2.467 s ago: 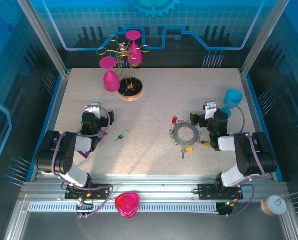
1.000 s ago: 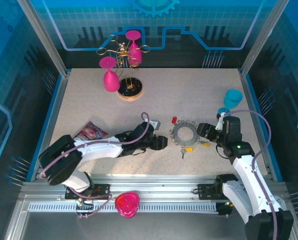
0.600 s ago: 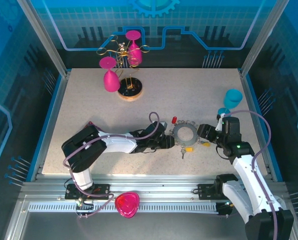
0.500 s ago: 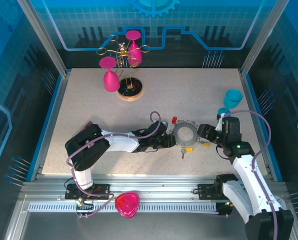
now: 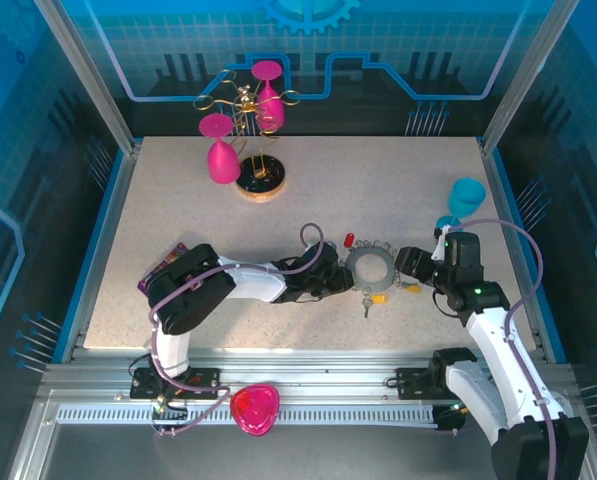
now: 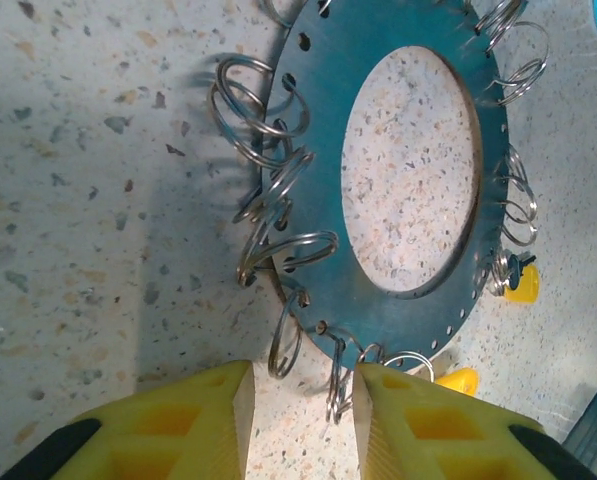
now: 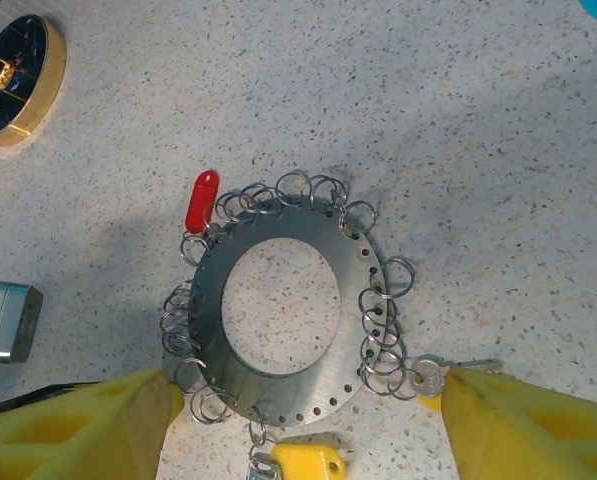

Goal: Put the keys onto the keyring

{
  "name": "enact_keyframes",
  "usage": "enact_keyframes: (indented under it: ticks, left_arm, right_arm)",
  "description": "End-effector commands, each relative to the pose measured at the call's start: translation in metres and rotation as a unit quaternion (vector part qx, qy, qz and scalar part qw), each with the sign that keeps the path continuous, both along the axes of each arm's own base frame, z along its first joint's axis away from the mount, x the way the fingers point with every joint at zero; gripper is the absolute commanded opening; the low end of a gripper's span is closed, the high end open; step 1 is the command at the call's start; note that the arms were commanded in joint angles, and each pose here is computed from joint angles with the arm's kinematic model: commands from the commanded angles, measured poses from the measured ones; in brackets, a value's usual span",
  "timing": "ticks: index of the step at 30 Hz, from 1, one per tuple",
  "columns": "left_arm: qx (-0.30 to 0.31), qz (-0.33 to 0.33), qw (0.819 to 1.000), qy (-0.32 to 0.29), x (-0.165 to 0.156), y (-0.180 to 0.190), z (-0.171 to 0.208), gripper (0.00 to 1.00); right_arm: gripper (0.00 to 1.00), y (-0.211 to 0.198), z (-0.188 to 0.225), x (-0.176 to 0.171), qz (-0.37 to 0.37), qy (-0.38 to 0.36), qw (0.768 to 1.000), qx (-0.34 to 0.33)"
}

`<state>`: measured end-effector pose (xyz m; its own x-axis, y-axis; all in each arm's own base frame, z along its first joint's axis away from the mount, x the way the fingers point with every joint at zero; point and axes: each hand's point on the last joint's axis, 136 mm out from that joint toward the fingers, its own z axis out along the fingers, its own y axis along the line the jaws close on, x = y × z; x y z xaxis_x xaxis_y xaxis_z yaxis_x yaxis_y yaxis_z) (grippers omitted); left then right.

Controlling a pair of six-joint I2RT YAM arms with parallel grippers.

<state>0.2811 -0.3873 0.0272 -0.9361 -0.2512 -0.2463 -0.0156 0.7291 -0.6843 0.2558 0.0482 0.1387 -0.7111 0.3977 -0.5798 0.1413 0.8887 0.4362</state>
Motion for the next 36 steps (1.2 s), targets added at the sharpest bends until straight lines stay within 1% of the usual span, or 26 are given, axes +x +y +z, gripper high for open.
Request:
enact_keyframes:
  ticks: [1,8,22,29,32,34,36]
  left_arm:
    - [-0.002,0.018,1.000,0.004,0.007,-0.003,-0.004,0.30]
    - [0.002,0.027,1.000,0.005,0.010,-0.002,-0.009,0.25]
    - [0.002,0.030,1.000,0.005,0.014,-0.005,-0.012,0.19]
    - [0.002,0.033,0.999,0.002,0.016,-0.006,-0.011,0.13]
    - [0.002,0.033,0.999,-0.004,0.018,-0.006,-0.009,0.07]
    - [0.003,0.032,0.999,-0.011,0.018,-0.005,-0.006,0.01]
    - [0.010,0.027,0.999,-0.024,0.019,-0.003,0.001,0.00]
  right_arm:
    - [0.72,0.004,0.015,0.004,0.005,-0.015,1.000,0.007]
    - [0.72,0.005,0.013,0.002,0.007,-0.012,1.000,0.008]
    - [0.72,0.006,0.012,0.001,0.009,-0.012,1.000,0.008]
    - [0.72,0.006,0.014,0.001,0.010,-0.012,1.000,0.007]
    - [0.72,0.006,0.014,0.000,0.013,-0.012,1.000,0.006]
    - [0.72,0.007,0.017,0.000,0.017,-0.014,1.000,0.005]
    - [0.72,0.008,0.019,0.000,0.022,-0.018,1.000,0.004]
